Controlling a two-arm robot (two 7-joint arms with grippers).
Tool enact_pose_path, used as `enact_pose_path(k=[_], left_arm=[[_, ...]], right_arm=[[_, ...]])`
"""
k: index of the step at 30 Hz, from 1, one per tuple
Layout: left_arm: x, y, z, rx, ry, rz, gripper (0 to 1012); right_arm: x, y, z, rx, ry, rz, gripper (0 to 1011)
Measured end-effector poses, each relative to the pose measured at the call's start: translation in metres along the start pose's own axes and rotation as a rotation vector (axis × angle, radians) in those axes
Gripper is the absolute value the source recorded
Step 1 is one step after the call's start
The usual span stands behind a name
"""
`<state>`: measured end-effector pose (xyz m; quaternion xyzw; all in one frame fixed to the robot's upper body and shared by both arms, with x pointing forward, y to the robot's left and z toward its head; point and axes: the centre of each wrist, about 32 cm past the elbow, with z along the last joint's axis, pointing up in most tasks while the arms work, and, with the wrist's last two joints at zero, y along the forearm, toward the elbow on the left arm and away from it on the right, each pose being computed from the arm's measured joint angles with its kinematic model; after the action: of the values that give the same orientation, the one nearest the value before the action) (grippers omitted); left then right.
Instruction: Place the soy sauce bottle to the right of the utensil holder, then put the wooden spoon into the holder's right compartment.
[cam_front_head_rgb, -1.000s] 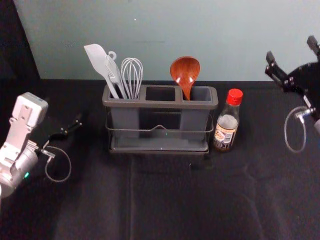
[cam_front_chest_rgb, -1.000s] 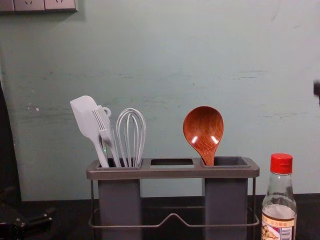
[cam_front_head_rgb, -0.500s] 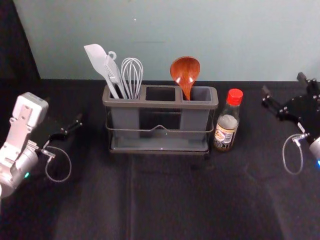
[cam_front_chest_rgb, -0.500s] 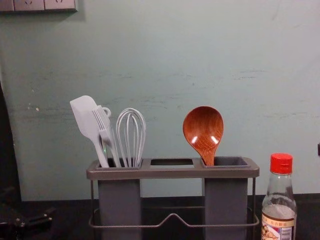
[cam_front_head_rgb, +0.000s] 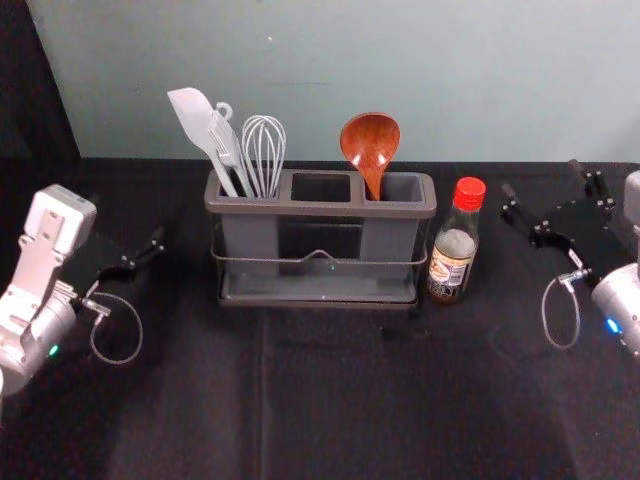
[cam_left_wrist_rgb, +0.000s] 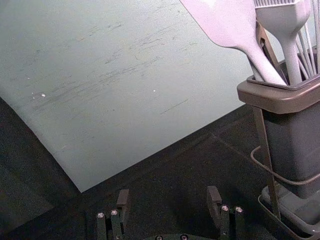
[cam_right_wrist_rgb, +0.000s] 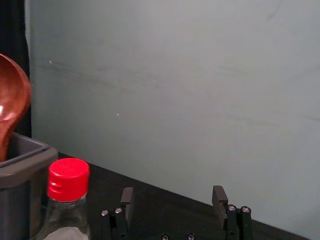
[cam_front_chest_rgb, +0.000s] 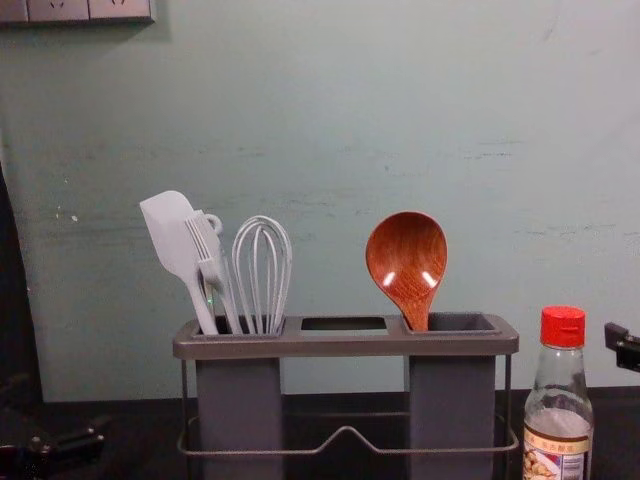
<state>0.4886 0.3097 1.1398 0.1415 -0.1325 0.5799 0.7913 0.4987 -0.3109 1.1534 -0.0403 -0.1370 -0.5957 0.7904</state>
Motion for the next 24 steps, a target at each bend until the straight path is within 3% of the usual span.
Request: enact_pose_path(k=[10,24], left_arm=[[0.0000,0.0000,0.0000,0.000,0.000,0.000,1000],[0.0000,0.0000,0.0000,0.000,0.000,0.000,1000]], right_arm=[[-0.012,0.014,0.001,-0.106,0.033,-0.046,1003],[-0.017,0.004,0.006,-0.124,0.040,-0.062,1003]])
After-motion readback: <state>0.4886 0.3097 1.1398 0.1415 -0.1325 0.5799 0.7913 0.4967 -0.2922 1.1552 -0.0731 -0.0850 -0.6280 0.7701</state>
